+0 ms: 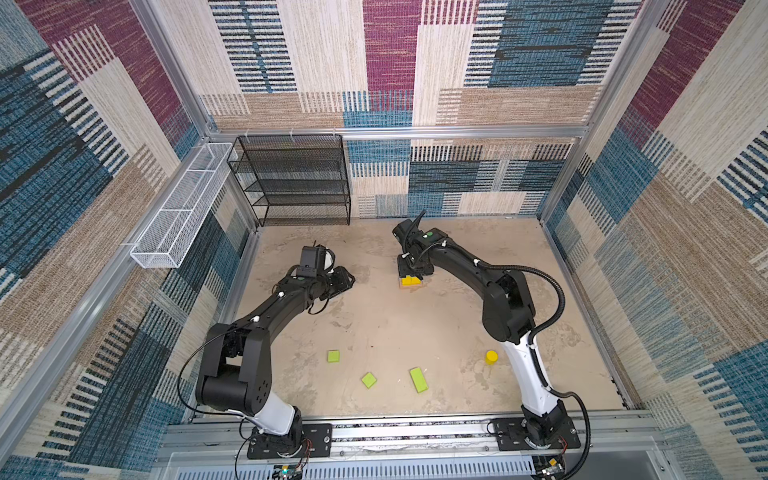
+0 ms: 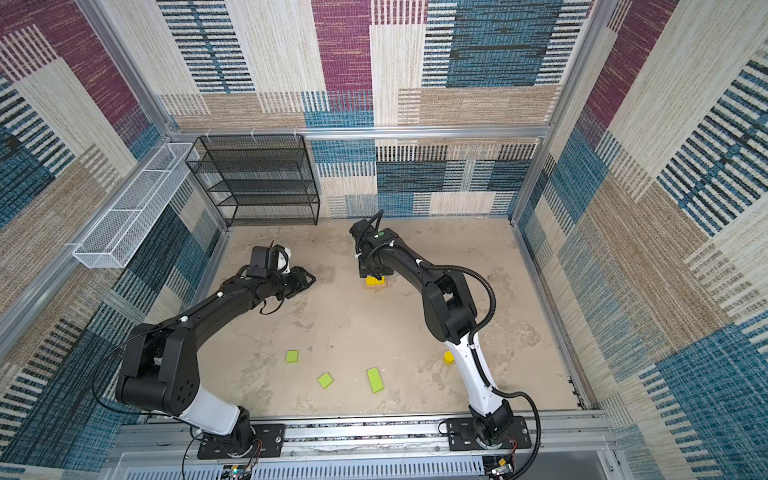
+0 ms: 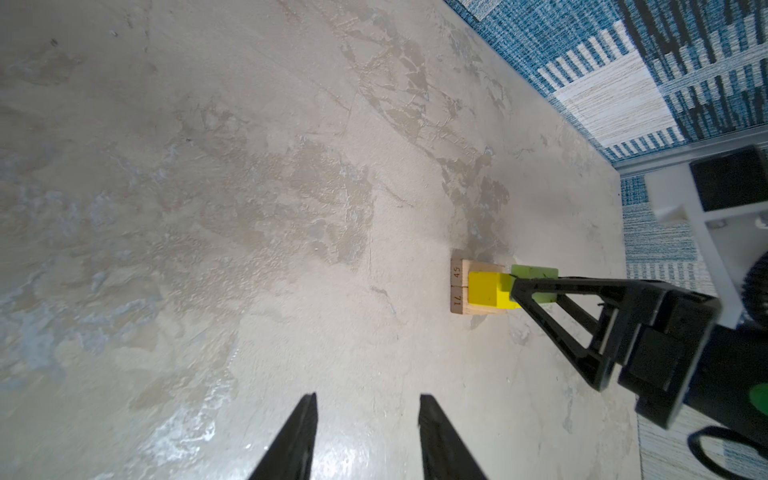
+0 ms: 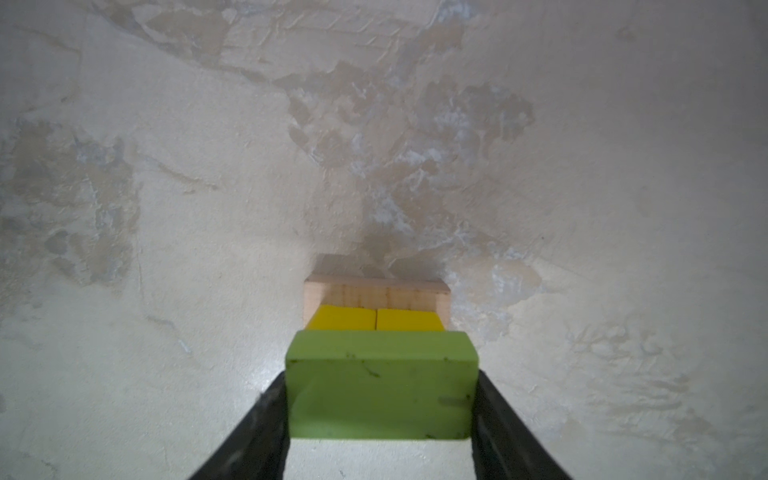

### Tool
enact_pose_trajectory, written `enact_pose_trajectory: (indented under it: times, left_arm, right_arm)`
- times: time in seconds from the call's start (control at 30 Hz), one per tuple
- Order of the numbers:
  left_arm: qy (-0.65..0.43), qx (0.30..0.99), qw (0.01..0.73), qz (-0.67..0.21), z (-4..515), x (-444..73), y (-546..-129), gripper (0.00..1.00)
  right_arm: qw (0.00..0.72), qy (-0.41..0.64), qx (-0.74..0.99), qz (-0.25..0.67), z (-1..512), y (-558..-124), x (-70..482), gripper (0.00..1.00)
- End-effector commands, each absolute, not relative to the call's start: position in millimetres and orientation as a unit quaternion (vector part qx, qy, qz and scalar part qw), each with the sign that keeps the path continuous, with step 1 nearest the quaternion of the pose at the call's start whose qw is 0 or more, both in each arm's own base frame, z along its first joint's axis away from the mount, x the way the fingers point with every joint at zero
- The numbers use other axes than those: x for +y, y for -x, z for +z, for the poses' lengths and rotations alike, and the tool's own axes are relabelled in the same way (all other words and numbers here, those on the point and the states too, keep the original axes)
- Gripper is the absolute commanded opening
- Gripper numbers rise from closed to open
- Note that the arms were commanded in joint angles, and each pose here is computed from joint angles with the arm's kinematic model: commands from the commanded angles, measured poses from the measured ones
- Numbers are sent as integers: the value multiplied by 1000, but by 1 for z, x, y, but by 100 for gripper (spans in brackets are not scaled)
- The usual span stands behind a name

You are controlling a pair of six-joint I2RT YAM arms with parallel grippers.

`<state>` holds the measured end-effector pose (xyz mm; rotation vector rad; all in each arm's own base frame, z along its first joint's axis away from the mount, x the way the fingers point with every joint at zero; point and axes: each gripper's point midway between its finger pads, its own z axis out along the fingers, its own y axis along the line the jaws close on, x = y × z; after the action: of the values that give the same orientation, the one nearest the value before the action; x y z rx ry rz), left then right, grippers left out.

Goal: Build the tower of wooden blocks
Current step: 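Lower the held green block onto the two yellow cubes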

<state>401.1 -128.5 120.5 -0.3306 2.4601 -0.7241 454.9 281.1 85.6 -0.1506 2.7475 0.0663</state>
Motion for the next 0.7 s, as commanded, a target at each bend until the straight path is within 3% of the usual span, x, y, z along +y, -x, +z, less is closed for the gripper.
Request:
enact_pose_trajectory:
  times: [0.0, 0.67]
  left_arm:
    - [112, 913, 279, -275, 124, -130, -402, 45]
    - [115, 912, 277, -280, 122, -130, -403, 45]
  right_arm:
    - [198, 46, 979, 29, 86, -458, 284, 57]
    - [189, 52, 980, 33, 82, -456, 287, 63]
